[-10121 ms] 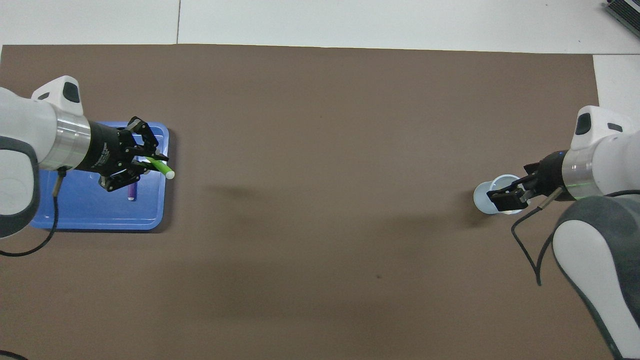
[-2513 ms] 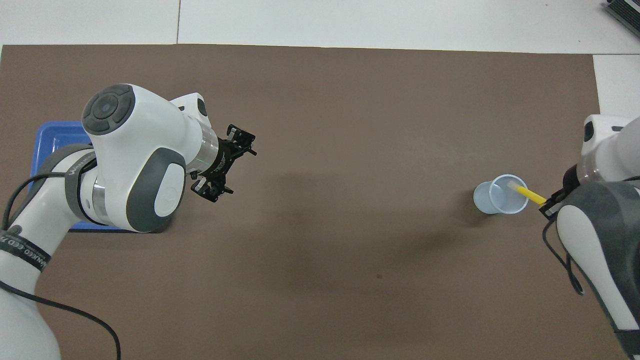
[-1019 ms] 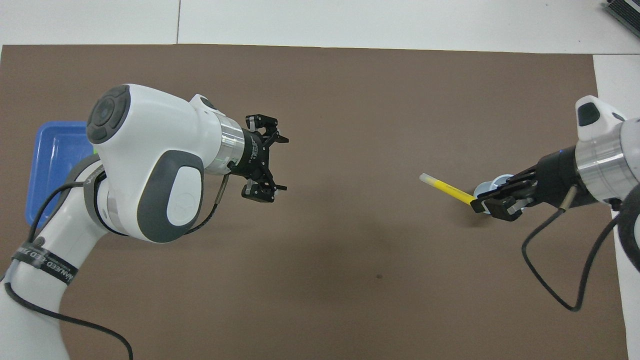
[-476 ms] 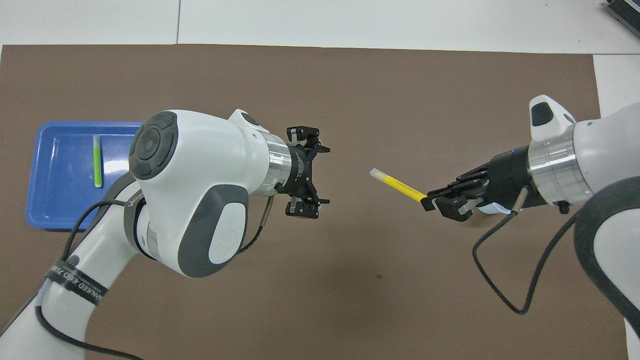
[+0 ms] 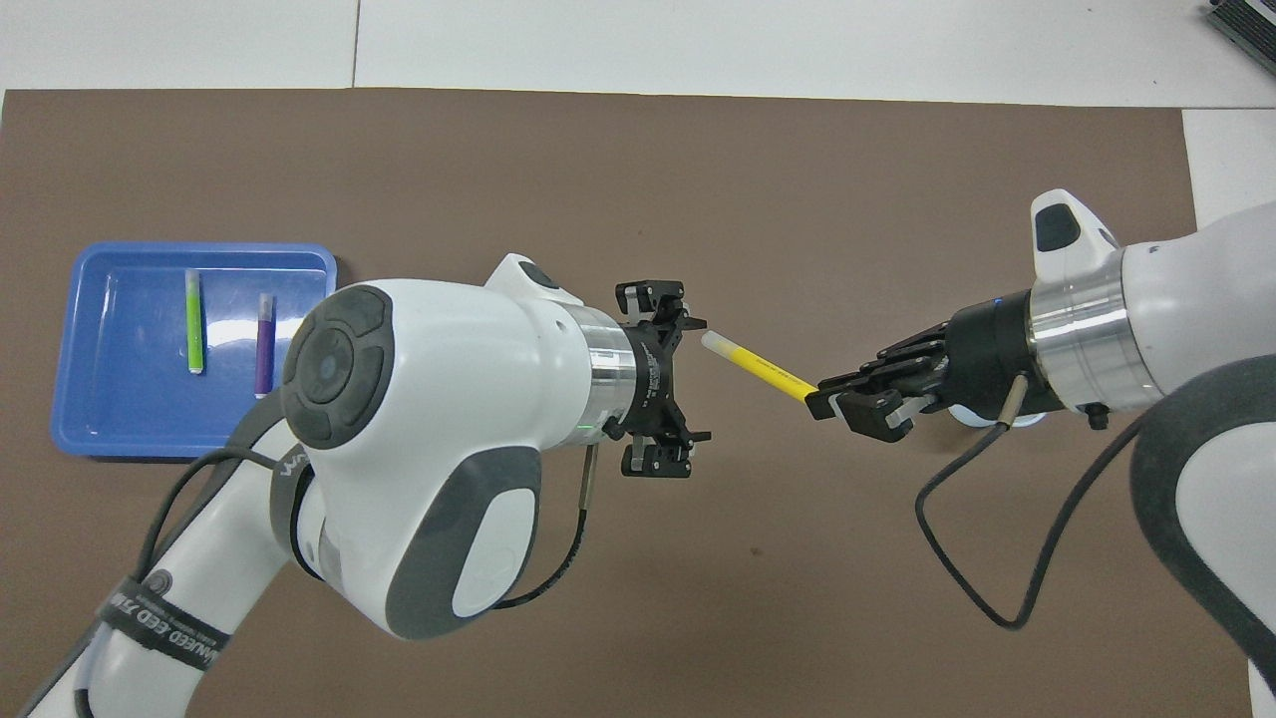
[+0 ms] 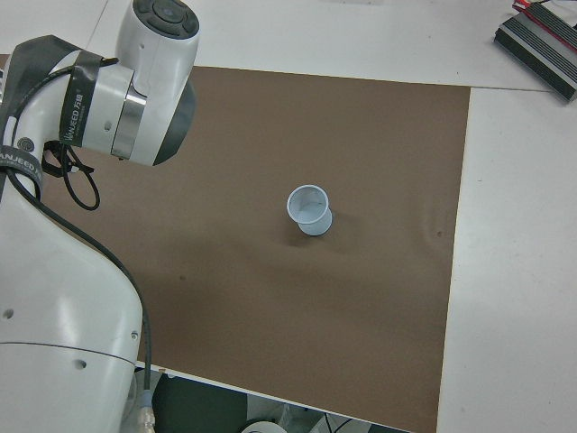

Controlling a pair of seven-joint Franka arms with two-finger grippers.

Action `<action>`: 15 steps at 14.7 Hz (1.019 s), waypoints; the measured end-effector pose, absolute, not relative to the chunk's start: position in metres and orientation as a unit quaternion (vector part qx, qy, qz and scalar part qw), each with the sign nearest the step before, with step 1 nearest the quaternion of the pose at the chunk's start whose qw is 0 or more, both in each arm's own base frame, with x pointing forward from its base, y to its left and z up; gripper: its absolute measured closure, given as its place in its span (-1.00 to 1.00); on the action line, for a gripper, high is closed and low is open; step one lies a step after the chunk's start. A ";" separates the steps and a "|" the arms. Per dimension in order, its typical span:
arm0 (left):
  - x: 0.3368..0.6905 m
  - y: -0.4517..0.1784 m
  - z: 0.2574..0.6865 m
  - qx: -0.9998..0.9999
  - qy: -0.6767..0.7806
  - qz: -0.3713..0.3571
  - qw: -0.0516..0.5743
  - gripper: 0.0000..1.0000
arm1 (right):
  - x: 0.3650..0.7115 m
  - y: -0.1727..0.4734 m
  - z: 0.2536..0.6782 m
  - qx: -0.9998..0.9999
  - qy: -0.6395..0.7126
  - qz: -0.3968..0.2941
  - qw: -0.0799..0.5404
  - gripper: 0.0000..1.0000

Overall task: Right arm passes pens to left for tray arrangement
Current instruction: 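Carry the yellow pen toward the left gripper while the left gripper approaches, then close the left gripper on the yellow pen tip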

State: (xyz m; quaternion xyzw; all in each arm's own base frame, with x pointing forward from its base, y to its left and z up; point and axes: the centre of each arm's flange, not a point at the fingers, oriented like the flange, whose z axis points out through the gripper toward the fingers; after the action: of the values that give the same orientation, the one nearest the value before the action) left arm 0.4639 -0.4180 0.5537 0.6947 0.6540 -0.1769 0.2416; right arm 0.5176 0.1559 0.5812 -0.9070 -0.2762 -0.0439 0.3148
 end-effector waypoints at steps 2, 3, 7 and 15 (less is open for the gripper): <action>0.454 -0.431 0.557 0.688 0.657 -0.180 0.251 -1.00 | 0.518 0.158 0.582 -0.906 -0.276 -0.047 0.317 0.63; 0.450 -0.436 0.558 0.687 0.657 -0.182 0.252 -1.00 | 0.518 0.159 0.582 -0.906 -0.276 -0.048 0.317 0.63; 0.443 -0.445 0.559 0.689 0.652 -0.182 0.259 -0.98 | 0.517 0.164 0.583 -0.903 -0.277 -0.051 0.323 0.63; 0.442 -0.448 0.557 0.685 0.652 -0.177 0.272 -0.81 | 0.517 0.165 0.584 -0.903 -0.277 -0.052 0.323 0.63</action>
State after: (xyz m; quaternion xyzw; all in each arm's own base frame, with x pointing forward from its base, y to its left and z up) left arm 0.4417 -0.4478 0.5567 0.6847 0.6524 -0.1771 0.2724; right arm 0.5169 0.1651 0.5836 -0.9032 -0.2774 -0.0519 0.3234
